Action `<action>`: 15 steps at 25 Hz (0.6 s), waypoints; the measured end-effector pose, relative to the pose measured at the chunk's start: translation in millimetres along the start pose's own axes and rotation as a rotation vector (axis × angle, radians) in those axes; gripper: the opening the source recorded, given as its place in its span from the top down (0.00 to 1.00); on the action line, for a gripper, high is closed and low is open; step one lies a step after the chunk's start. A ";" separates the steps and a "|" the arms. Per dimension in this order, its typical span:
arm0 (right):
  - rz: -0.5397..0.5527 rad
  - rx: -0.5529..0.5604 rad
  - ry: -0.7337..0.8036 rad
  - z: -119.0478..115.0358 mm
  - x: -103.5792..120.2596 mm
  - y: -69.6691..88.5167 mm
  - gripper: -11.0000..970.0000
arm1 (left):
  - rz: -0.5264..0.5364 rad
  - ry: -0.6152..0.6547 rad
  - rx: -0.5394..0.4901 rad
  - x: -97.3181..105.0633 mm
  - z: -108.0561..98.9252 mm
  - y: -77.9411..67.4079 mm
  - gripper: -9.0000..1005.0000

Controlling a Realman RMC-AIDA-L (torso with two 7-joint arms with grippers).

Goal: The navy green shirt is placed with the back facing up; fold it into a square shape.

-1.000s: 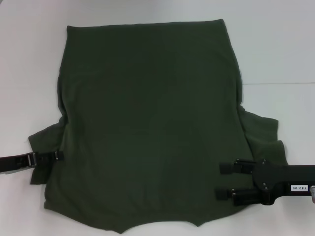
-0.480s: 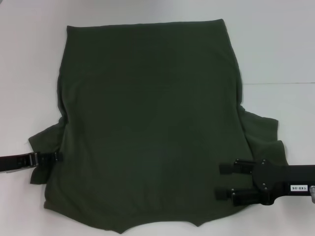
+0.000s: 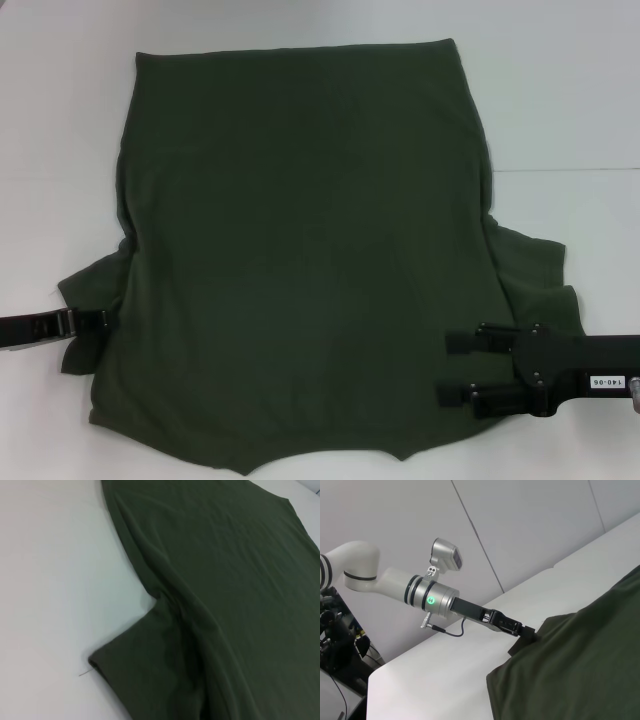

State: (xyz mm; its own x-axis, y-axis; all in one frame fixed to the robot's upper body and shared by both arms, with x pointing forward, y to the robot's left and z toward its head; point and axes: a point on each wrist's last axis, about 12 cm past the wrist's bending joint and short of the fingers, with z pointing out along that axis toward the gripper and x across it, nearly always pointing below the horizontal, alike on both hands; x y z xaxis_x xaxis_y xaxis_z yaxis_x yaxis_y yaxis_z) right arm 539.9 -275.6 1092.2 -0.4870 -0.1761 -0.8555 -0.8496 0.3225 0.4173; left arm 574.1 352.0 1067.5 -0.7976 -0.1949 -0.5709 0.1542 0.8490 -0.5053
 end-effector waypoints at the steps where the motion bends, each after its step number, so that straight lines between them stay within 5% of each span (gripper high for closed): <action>1: 0.000 0.000 0.000 -0.1 0.1 0.0 0.03 | 0.001 0.000 -0.001 -0.1 0.1 0.1 0.48; 15: 0.002 0.000 -0.001 -0.2 0.1 0.1 0.03 | -0.004 0.012 -0.048 -5.2 1.6 2.2 0.85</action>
State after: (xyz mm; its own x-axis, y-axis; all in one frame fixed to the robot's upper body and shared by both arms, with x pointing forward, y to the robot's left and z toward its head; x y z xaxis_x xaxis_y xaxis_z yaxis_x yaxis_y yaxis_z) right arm 539.7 -275.7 1092.2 -0.4885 -0.1746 -0.8549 -0.8487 0.3227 0.4190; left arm 579.6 354.1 1068.2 -0.8051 -0.1923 -0.5612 0.1236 0.8709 -0.4757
